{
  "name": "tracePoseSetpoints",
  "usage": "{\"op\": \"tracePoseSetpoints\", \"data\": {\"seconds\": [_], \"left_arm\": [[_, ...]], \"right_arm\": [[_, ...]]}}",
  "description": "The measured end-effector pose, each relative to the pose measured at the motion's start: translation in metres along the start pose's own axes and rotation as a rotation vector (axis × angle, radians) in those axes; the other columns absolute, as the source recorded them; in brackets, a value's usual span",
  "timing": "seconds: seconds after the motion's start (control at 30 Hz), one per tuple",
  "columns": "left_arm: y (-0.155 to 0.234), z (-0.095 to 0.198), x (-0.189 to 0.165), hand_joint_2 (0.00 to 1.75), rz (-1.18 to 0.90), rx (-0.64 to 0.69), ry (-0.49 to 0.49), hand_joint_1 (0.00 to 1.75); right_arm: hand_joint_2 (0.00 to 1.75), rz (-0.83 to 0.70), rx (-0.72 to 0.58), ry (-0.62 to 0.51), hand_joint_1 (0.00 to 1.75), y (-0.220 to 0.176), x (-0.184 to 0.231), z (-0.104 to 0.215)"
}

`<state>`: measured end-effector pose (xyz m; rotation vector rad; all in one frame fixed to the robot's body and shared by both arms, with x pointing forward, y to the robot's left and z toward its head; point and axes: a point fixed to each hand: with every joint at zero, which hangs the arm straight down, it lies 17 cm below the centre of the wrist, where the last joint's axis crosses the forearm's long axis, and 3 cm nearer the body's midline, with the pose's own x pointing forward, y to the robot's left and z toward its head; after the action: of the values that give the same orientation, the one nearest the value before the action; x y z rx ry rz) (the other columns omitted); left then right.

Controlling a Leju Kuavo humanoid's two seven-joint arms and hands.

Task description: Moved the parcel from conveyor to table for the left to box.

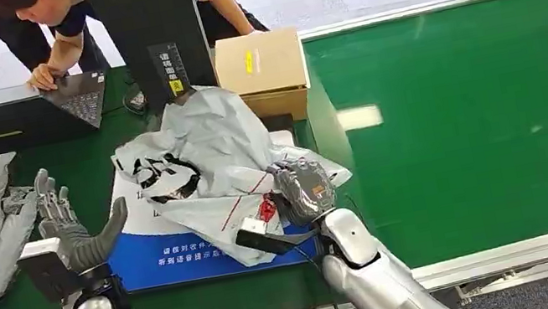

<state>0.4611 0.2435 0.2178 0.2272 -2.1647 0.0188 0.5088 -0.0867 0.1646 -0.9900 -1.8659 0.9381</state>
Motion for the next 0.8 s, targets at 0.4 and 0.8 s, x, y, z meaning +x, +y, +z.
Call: {"op": "tracePoseSetpoints", "data": {"seconds": [0.4,0.8], "left_arm": [[0.000,-0.009,0.009,1.75,0.019,0.016,-0.025,0.00],[0.002,-0.007,0.009,1.75,0.016,0.026,-0.031,0.00]], "right_arm": [[1.75,-0.050,-0.026,-0.128,0.00,-0.002,0.025,-0.003],[1.75,-0.032,-0.025,-0.153,0.00,-0.001,0.032,-0.004]]}}
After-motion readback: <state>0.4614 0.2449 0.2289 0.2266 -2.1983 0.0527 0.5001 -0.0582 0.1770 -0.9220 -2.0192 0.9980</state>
